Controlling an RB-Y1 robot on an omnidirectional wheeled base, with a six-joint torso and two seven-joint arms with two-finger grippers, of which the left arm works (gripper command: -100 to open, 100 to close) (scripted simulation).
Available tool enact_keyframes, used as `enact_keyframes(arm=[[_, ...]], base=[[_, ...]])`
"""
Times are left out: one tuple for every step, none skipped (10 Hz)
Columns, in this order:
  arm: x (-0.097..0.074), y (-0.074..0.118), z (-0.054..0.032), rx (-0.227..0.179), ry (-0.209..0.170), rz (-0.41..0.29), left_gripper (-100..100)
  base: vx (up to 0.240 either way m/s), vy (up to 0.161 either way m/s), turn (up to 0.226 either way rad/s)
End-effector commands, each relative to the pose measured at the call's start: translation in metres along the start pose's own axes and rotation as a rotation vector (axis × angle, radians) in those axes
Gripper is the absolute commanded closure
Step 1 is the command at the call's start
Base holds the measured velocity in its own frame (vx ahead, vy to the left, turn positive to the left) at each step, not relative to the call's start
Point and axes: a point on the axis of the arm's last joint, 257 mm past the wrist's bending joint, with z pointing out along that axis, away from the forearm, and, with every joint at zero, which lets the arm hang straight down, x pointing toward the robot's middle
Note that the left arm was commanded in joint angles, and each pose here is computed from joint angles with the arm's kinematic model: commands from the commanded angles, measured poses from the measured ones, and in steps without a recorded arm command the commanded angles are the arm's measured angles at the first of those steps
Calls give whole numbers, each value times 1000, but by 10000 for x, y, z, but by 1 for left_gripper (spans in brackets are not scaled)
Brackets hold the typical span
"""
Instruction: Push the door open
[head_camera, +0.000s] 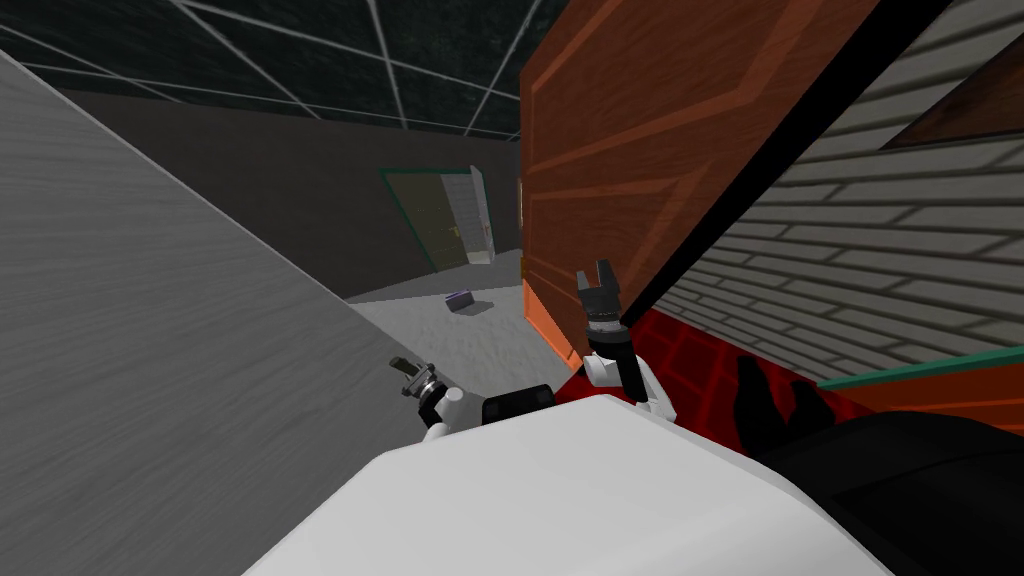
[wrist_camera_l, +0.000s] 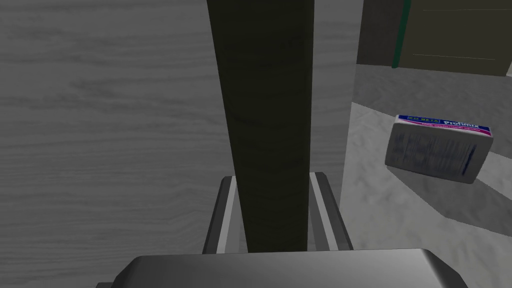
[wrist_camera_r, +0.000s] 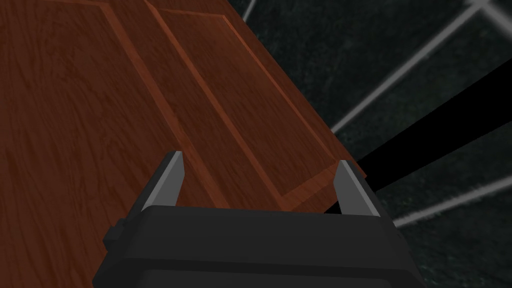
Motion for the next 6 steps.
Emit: enact_keyframes(arm=[[4,-98,-20,34,-3,-2,100],[-7,-60,-8,22,-4,-1,100],[31,-217,71,51,8,7,100],[44,-291,104,66,12,10,100],[55,-370,135,83,15,13,100],[63,-451,160,101,17,14,100]], base=[[134,30,-23],[54,17,10],[110,39,28],[167,59,50],[195,84,54],[221,83,57]])
